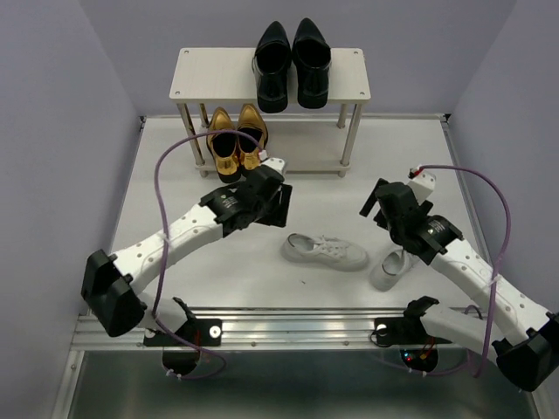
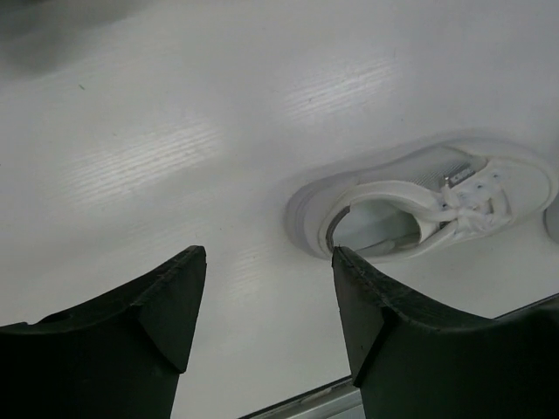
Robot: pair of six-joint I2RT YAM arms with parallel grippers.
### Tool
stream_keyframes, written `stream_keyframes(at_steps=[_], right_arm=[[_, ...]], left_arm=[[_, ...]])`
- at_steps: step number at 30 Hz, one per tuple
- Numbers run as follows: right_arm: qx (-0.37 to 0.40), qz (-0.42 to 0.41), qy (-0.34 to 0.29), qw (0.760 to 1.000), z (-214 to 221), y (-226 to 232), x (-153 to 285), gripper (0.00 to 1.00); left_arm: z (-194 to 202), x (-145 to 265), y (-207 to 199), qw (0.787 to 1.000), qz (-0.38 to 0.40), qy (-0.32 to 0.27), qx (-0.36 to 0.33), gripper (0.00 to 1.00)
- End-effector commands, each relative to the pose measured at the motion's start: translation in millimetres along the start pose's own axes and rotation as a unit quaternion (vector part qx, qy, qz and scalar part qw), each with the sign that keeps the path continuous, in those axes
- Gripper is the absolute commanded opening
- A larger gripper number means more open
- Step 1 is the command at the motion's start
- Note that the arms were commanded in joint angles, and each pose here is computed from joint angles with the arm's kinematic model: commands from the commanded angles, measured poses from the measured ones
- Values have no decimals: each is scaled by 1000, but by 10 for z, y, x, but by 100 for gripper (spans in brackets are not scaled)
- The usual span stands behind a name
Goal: Place and organize the shoes onto the shoe shelf
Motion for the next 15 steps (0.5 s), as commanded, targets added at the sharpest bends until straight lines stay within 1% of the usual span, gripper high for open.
stream_keyframes(at_steps=[1,2,6,7,10,15], right_arm=[[22,9,-12,1000,-198,-68,68,100],[22,16,-13,1000,-223,-86,60,100],[20,18,-18,999,-272,-87,72,100],[20,19,-18,999,-269,-92,73,100],[22,20,-18,999,-259,-101,65,100],[21,21,-19,999,-257,-108,66,100]], left_arm=[[-65,-194,-263,998,22,3,-67,72],[-21,-300,-365,996,33,22,-83,73],[112,-468,-528,989,53,58,-129,74],[193,-547,-570,986,53,75,-140,75],[301,-689,-587,982,43,98,-156,75],[421,-813,-574,977,36,126,-170,73]])
Point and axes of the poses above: each gripper's point midway between its finger pads, its own x axis back along the fingers, its own y axis along the line the jaws close on, z = x × y, the point moved 7 cm from there along x, back along the fingers, and after that the axes turned 8 degrees about -x, right-handed, at the moved point
